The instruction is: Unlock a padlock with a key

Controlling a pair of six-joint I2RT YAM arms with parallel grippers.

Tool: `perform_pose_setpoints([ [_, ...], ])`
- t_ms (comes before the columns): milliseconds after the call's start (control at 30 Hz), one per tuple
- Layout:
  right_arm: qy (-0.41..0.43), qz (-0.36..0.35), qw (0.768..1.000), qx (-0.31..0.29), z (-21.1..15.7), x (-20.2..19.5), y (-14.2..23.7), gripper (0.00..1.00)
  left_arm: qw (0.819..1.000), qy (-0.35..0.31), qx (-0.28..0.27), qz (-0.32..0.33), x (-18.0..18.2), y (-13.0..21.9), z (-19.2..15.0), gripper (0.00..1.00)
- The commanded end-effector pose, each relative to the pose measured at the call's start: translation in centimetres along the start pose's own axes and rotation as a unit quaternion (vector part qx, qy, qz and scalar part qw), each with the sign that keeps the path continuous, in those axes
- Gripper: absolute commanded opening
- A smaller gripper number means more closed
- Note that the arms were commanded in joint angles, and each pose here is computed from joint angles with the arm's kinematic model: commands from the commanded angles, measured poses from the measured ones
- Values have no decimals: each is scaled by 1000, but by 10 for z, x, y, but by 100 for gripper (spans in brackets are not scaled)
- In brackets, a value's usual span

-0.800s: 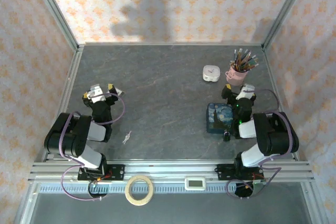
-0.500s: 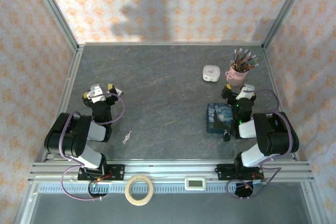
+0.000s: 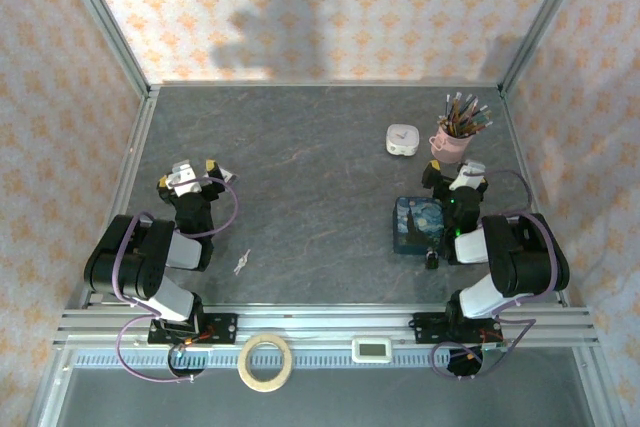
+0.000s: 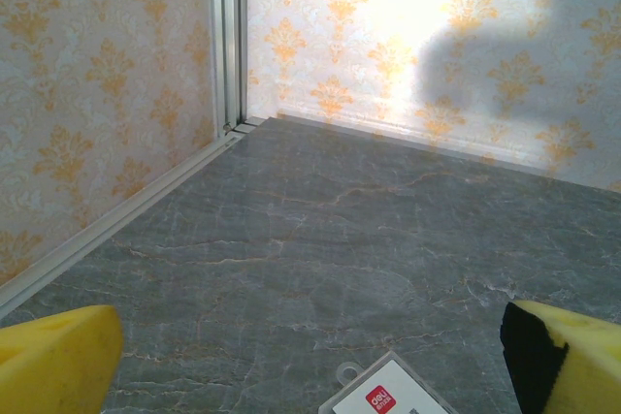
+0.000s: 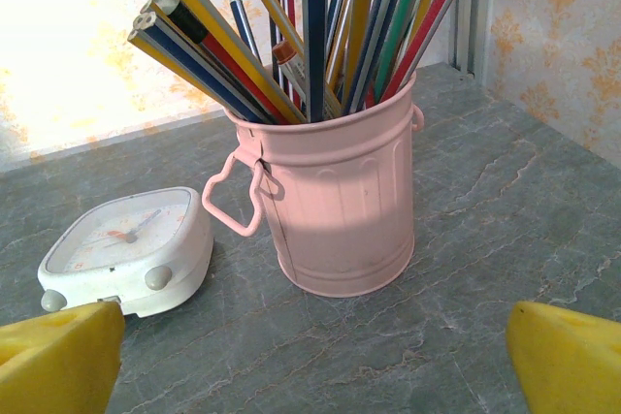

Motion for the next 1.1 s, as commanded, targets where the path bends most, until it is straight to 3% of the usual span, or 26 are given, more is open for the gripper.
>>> perform_pose_setpoints([
  [0,4,2,1000,-10,4,1,0,100,1000,3,-7,-7,-1,-2,2,99],
  [367,3,-2,1000,-14,6,1,0,100,1000,3,-7,-5,0,-2,2,99],
  [633,-4,-35,999,4,37,7,-2,100,1000,-3,-21,5,-2,8,5,99],
  [833,-88,-70,991,76,57,6,4,100,998,-1,-70,4,-2,28,14,99],
  [967,-126,-87,978,141,61,4,20,100,998,-22,-53,-1,-15,28,33,99],
  [1067,-122,-94,970,186,58,1,32,100,999,24,-31,-12,-26,21,53,99],
])
Point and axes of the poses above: each hand's point on the last joint's axis, 136 mm out from that joint toward the fingers, its own y axis back along the fingers, its own x axis along the line the jaws close on, z = x × y, the point moved 10 cm from there along y, back along the fingers, and after that the axes turned 4 degrees about y, right-handed, at the moved point
